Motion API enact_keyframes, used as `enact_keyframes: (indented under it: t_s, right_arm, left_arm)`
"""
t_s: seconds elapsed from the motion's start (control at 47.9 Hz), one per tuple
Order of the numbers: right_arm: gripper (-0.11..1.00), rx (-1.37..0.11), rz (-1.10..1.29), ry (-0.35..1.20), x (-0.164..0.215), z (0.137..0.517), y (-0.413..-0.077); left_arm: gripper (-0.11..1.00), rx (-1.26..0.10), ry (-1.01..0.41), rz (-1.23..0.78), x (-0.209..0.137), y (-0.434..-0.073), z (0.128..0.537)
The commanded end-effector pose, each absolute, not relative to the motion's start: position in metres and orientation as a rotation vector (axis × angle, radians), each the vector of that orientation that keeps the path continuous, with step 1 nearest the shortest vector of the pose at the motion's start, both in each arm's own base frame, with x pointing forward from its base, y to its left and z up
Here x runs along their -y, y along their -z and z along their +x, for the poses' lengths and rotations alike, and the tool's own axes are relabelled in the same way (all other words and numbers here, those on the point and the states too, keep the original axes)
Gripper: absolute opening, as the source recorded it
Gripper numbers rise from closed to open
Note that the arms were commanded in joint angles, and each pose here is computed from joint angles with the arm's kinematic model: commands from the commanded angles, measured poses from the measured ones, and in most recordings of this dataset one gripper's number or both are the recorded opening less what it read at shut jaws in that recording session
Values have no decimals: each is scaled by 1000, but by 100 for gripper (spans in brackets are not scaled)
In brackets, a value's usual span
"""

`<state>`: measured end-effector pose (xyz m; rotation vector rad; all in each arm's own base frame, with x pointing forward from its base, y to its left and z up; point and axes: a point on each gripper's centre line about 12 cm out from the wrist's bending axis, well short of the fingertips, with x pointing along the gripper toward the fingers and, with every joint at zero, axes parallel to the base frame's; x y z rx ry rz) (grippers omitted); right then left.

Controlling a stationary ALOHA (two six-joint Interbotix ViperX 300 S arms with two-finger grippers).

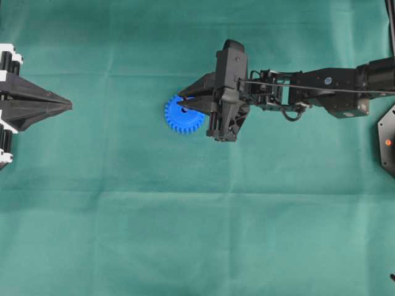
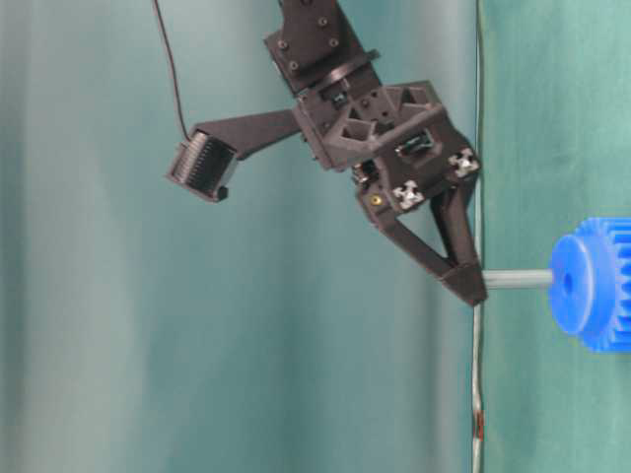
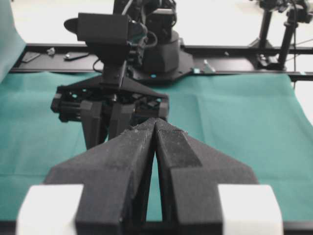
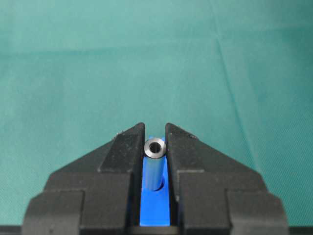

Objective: Insert the shaft placed at a random location into the center hole of the medium gear at another random location.
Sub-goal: 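Align the shaft above the gear's center hole with the right gripper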

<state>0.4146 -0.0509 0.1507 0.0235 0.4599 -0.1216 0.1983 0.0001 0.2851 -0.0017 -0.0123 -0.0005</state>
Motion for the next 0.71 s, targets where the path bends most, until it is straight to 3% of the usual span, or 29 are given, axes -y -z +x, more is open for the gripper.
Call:
enact_keyframes:
  t_s: [0.0, 0.689]
  right_arm:
    - [14, -405, 16, 123, 52, 422, -165]
    - [14, -428, 20, 124, 53, 423, -152]
  left_arm:
    - [0, 28, 1, 0, 0, -292, 201]
    - [0, 23, 1, 0, 0, -291, 201]
